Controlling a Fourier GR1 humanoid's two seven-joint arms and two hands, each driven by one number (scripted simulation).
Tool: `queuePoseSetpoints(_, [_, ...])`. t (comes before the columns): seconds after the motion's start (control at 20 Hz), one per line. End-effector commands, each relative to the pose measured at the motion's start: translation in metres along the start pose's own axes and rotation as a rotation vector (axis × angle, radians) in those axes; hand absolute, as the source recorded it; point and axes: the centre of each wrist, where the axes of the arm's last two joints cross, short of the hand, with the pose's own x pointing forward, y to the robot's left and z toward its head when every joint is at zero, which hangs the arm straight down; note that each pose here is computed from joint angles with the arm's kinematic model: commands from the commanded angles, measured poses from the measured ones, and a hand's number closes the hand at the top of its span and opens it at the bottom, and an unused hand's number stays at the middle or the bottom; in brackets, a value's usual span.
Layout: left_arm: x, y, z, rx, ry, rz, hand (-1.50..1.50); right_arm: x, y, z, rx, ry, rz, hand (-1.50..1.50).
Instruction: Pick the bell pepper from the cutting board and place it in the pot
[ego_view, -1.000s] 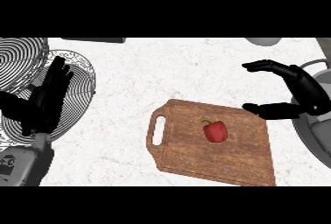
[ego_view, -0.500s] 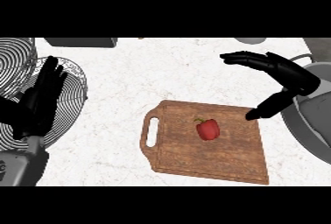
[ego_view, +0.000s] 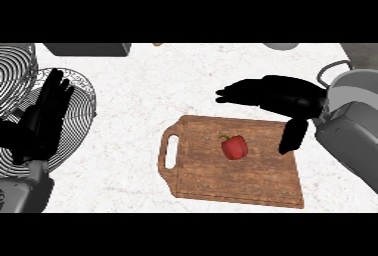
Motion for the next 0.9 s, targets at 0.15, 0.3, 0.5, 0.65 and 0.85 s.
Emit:
queuePoseSetpoints(0.15, [0.000, 0.003, -0.003, 0.015, 0.006, 0.003, 0.00, 0.050, 0.033, -0.028, 0.164, 0.095, 0.075, -1.50])
queuePoseSetpoints(0.3, [-0.008, -0.007, 0.001, 0.005, 0.007, -0.001, 0.00, 0.051, 0.033, -0.035, 0.145, 0.114, 0.052, -1.50])
queuePoseSetpoints(0.5, [0.001, -0.005, -0.001, 0.014, 0.002, 0.004, 0.00, 0.049, 0.040, -0.039, 0.165, 0.128, 0.045, -1.50])
queuePoseSetpoints(0.65, [0.026, -0.002, -0.020, -0.001, -0.014, -0.008, 0.00, 0.043, 0.050, -0.036, 0.203, 0.149, 0.067, -1.50])
queuePoseSetpoints(0.85, [0.005, 0.006, -0.006, 0.001, -0.022, 0.009, 0.00, 0.038, 0.063, -0.054, 0.181, 0.232, 0.131, -1.50])
